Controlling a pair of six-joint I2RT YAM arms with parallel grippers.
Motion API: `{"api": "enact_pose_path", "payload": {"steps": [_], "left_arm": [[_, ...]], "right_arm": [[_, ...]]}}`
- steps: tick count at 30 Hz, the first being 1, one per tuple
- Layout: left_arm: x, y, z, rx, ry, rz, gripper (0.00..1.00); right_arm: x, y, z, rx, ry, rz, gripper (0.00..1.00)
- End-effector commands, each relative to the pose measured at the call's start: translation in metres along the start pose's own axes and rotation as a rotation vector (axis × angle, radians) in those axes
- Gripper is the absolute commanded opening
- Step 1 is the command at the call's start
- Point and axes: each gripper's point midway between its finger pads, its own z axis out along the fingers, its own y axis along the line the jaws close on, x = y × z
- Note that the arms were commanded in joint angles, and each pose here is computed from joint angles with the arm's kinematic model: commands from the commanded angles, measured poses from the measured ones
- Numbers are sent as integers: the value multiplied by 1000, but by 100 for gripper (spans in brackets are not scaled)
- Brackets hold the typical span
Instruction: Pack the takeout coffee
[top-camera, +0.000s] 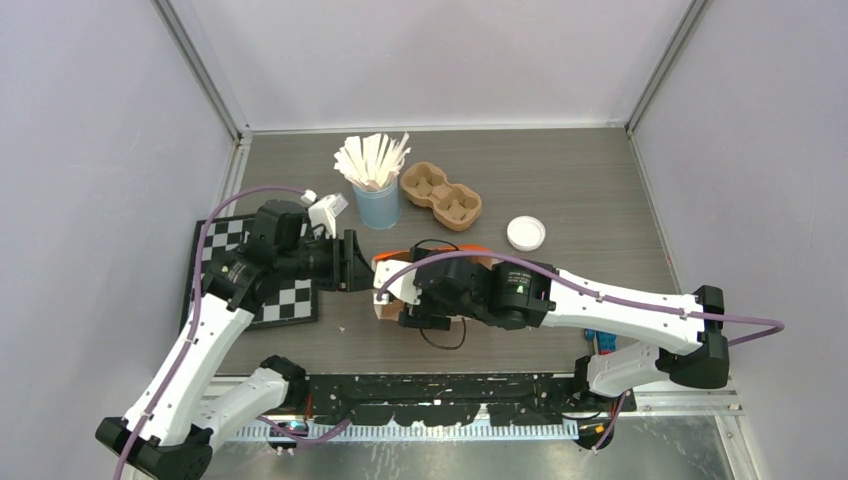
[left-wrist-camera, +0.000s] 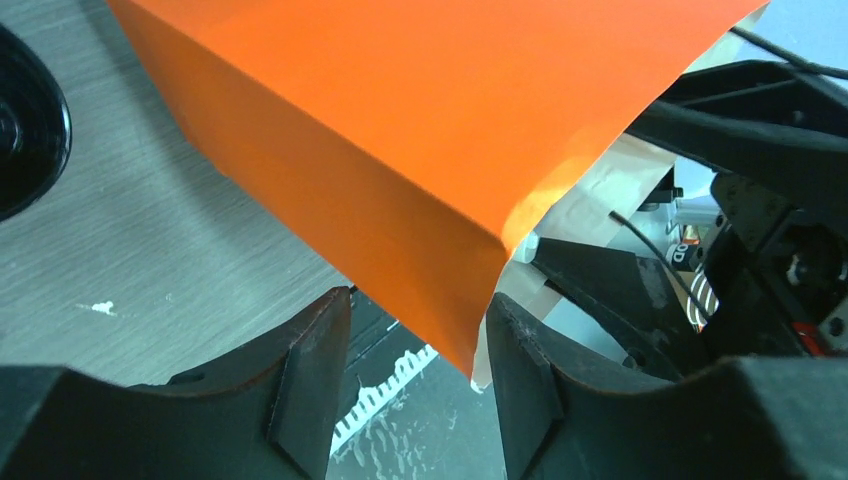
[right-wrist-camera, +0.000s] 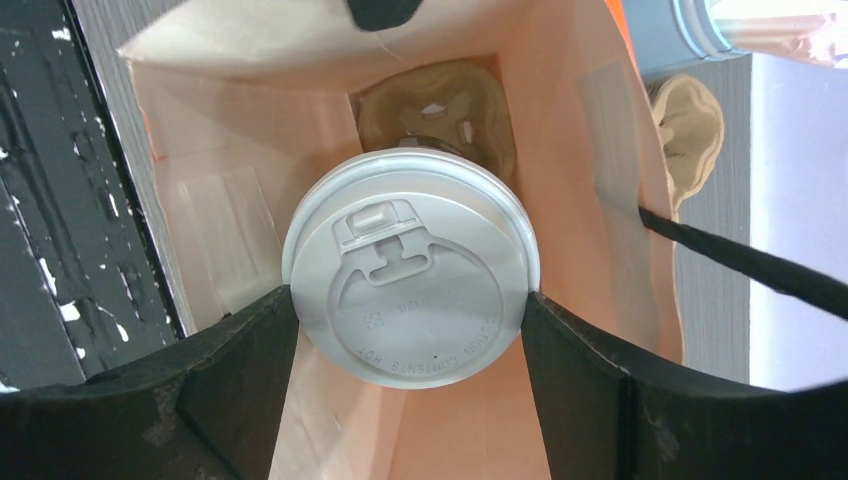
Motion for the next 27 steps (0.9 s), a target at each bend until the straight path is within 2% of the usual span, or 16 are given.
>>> {"api": "enact_pose_path", "payload": {"steps": [1, 8, 13, 17, 19, 22, 23, 27], "left_arm": [[5, -2, -13, -30, -1, -27, 54], [3, -3, -7, -3, -37, -61, 52], [-1, -1, 0, -1, -31, -58, 39], [-6, 4, 4, -11, -55, -15, 34], [-12, 4, 6, -7, -79, 18, 26], [-19, 7, 6, -7, -114, 105, 3], [-21, 7, 6, -7, -129, 139, 0], [-32, -4, 2, 60, -218, 283, 0]], "right_arm": [[-29, -10, -1, 42, -108, 24, 69], [-35, -8, 11, 45, -117, 26, 69], [-37, -6, 17, 48, -126, 31, 69], [-40, -7, 23, 61, -133, 46, 69], [-41, -7, 25, 68, -137, 61, 69], [-39, -10, 25, 82, -136, 53, 69], [-38, -12, 24, 91, -133, 45, 70], [-27, -18, 18, 99, -102, 20, 70]]}}
